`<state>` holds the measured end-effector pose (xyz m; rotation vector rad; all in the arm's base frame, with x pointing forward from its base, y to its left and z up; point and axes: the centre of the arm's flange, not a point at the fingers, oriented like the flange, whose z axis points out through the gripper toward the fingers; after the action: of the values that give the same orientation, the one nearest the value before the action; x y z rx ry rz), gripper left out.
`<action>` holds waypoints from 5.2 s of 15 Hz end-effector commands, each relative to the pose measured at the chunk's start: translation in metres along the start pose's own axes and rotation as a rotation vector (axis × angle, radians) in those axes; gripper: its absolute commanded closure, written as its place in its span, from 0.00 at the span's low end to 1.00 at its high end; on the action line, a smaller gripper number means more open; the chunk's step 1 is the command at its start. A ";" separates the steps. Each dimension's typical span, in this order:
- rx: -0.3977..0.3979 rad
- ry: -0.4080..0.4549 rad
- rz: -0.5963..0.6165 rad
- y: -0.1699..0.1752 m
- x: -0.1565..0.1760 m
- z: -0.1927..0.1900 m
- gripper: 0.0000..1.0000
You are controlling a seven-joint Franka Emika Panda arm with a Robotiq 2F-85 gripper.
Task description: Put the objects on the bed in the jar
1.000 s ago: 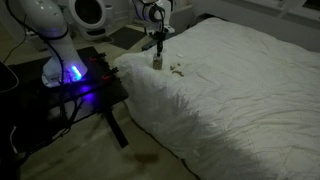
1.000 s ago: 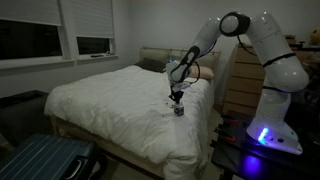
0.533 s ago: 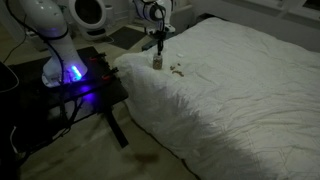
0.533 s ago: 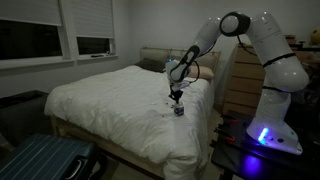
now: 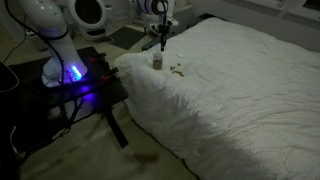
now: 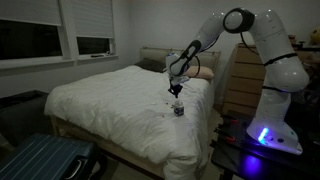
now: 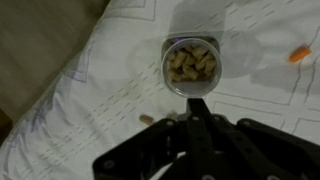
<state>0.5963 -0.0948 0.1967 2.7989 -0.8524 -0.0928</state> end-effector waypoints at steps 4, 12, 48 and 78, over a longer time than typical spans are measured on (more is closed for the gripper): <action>-0.029 0.108 0.184 0.036 0.022 -0.017 1.00; -0.041 0.233 0.268 0.069 0.053 0.024 0.66; 0.074 0.146 0.139 0.061 0.110 0.161 0.00; 0.033 -0.019 0.147 0.075 0.107 0.063 0.99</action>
<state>0.6387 -0.2428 0.1257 2.7398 -1.0915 -0.0467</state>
